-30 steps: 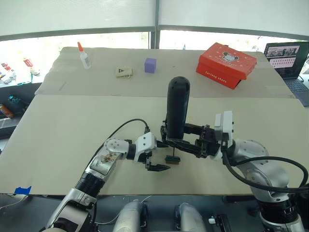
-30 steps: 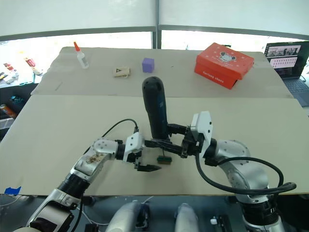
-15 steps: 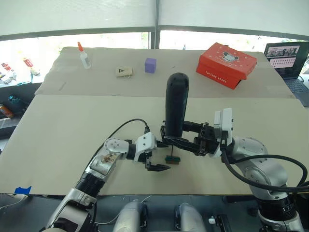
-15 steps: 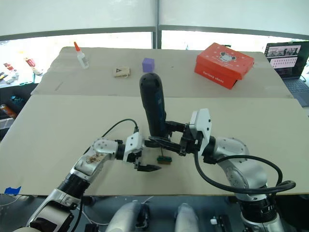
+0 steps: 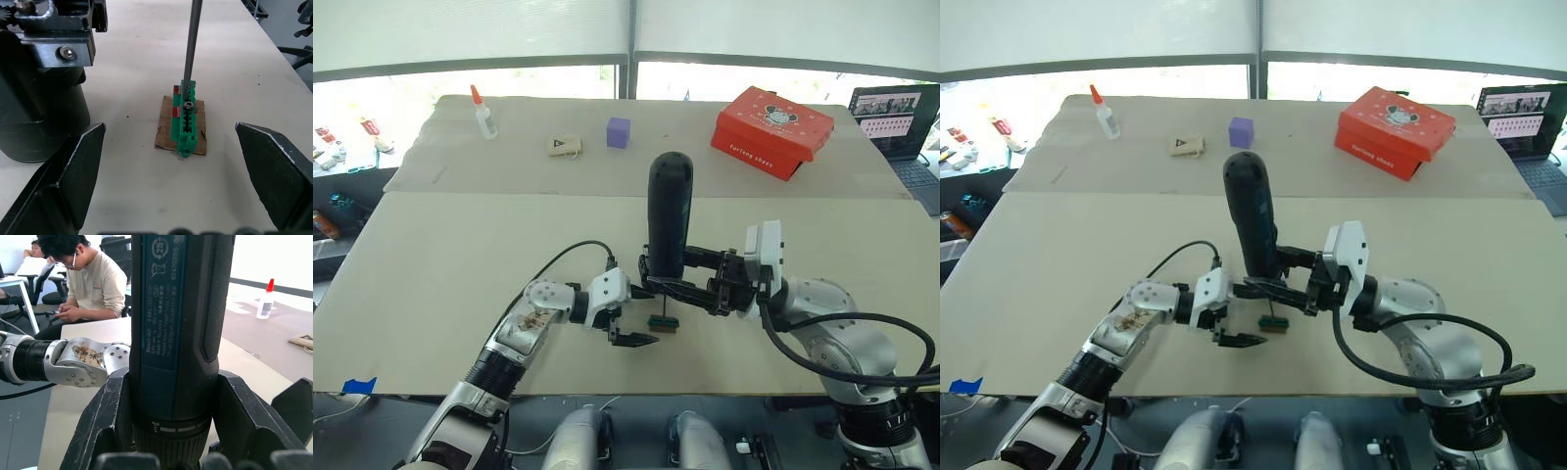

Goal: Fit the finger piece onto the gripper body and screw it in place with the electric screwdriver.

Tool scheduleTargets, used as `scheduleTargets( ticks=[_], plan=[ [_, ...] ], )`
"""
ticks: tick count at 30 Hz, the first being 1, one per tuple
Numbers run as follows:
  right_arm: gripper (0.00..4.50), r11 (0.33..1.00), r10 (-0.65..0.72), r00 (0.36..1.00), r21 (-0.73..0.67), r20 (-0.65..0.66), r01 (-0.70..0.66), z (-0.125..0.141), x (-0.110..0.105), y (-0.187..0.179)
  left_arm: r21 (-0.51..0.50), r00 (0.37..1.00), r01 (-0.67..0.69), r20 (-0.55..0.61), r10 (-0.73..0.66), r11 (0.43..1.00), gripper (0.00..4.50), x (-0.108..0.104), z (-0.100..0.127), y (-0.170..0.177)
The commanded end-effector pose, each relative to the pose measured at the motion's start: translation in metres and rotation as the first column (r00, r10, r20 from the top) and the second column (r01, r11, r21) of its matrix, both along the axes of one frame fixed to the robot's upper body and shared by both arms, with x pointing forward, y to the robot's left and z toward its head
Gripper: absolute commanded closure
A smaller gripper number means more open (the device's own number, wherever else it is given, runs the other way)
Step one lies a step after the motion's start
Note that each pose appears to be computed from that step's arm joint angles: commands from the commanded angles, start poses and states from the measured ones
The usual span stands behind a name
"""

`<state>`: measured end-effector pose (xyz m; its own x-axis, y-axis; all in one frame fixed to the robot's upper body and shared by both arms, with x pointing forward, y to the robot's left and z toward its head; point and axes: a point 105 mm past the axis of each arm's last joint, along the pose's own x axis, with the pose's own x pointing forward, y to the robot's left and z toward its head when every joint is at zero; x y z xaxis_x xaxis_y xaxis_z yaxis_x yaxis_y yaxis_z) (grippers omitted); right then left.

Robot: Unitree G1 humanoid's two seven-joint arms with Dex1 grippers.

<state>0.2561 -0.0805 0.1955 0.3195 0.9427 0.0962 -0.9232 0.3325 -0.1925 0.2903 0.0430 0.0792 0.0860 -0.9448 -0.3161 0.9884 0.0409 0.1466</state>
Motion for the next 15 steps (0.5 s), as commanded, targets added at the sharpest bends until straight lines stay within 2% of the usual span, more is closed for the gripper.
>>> scheduleTargets(
  ticks=[1, 15],
  plan=[
    [2.58, 1.0, 0.016, 0.998, 0.021, 0.056, -0.018, 0.0117, -0.0053, 0.0018, -0.03, 0.999, 0.011, 0.033, -0.01, 1.0, 0.0, 0.0019, 0.0117, -0.0016],
    [2.58, 0.999, 0.031, 0.998, 0.021, 0.051, -0.032, 0.0103, -0.0097, 0.0008, -0.029, 0.999, 0.01, 0.035, -0.009, 1.0, 0.0, 0.0026, 0.0113, -0.0015]
  ],
)
